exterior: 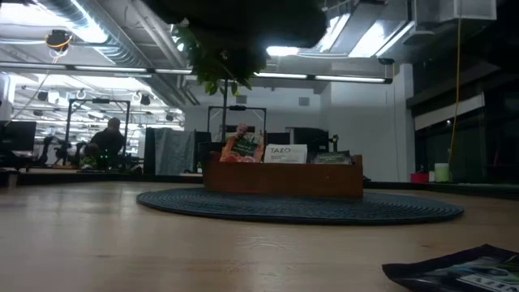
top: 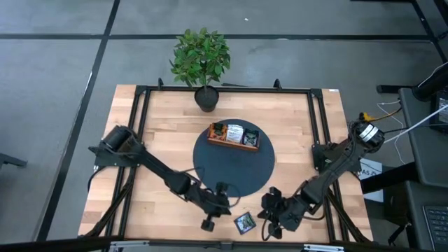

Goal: Pick & Place Tea
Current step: Put the violet tea bag into the right side of the wooden organizer

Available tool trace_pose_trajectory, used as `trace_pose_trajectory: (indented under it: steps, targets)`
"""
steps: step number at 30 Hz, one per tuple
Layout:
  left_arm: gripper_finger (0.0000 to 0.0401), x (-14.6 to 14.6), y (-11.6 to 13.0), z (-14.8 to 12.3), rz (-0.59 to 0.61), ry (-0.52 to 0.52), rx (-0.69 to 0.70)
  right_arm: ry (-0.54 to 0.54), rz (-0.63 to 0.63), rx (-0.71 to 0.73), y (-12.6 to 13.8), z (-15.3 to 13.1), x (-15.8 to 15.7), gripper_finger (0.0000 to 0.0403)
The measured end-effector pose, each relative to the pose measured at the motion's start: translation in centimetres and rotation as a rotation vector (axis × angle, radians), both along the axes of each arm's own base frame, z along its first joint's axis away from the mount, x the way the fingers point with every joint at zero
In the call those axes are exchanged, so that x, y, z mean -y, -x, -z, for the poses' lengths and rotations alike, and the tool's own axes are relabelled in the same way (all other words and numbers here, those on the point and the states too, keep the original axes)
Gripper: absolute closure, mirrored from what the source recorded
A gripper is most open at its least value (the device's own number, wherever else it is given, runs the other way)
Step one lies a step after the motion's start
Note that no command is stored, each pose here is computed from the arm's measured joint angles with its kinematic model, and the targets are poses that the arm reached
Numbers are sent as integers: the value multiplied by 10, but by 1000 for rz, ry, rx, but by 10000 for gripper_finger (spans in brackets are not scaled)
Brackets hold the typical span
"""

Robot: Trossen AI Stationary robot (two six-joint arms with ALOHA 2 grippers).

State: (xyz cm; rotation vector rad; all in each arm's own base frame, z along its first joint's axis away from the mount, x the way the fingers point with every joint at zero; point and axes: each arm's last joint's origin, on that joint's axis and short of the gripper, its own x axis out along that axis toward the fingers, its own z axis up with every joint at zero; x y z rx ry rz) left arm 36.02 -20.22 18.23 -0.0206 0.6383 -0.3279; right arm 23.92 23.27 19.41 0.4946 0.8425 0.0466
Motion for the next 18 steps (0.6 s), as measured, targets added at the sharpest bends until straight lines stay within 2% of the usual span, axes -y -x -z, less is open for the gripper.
trace_pose_trajectory:
  steps: [6,10,18]
  targets:
    - [399,25,-12,14,46,-36,-8,-82,88,-39,3,1,-2,382]
    - [399,35,-17,20,47,-44,1,-95,106,-47,3,1,-2,372]
    - [399,38,-23,41,34,-73,-29,-77,141,-22,3,1,-1,357]
